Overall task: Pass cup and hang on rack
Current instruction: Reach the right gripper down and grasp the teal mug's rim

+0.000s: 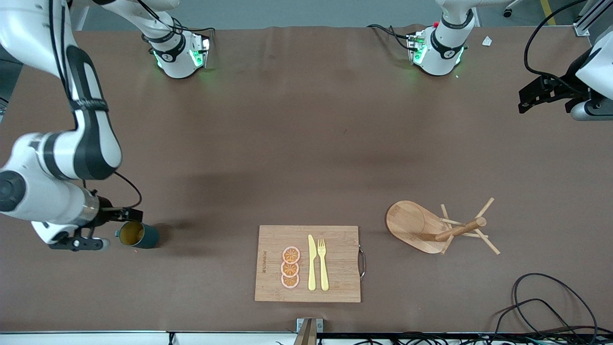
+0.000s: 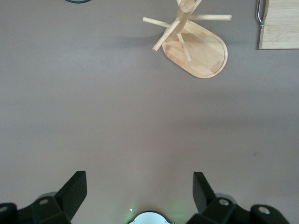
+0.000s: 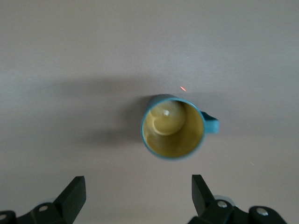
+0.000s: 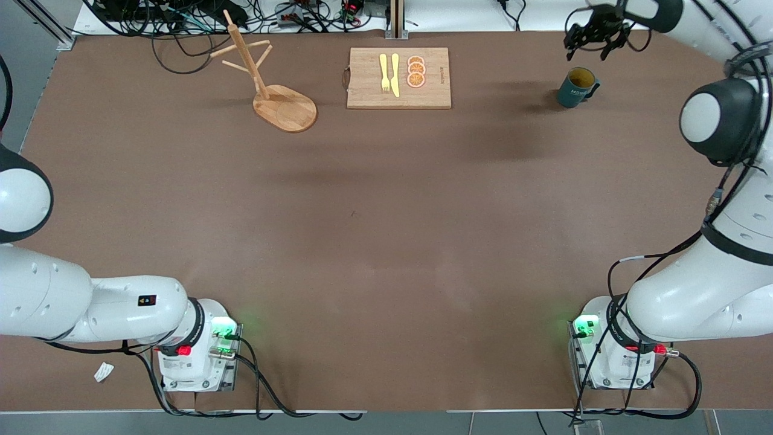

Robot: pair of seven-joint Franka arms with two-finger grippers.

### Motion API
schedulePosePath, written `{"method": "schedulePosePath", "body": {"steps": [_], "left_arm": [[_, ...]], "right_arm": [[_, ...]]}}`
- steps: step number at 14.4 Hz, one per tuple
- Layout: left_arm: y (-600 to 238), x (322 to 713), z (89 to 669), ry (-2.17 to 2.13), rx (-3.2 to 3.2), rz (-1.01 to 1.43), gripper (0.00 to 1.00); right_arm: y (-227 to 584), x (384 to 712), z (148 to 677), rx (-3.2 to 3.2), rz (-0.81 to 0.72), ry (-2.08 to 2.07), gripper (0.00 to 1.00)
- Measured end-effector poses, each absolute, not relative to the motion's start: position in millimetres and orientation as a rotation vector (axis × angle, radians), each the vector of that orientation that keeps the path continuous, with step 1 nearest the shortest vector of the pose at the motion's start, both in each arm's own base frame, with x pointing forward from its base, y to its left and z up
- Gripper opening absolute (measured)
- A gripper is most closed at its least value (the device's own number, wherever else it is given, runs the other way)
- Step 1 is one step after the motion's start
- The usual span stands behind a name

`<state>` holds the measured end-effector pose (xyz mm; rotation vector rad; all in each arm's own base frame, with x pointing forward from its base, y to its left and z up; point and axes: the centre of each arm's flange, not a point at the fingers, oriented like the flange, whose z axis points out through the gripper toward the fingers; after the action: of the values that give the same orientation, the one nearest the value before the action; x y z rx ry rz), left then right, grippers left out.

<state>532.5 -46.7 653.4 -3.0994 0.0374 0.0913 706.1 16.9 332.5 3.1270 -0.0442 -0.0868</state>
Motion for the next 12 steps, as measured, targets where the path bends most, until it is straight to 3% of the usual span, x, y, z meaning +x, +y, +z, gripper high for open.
{"method": "schedulePosePath", "body": {"steps": [5, 7, 12], "left_arm": [[-45, 533, 656, 0.032, -3.100, 0.083, 1.00], [-44, 532, 658, 0.030, -3.100, 0.077, 1.00], [-44, 533, 655, 0.031, -3.100, 0.084, 1.00]], "right_arm": [[20, 717, 268, 3.126, -0.050, -0.018, 0.96], [18, 717, 266, 3.123, -0.053, -0.020, 0.79], [8, 717, 264, 3.121, -0.058, -0.040, 0.22]]}}
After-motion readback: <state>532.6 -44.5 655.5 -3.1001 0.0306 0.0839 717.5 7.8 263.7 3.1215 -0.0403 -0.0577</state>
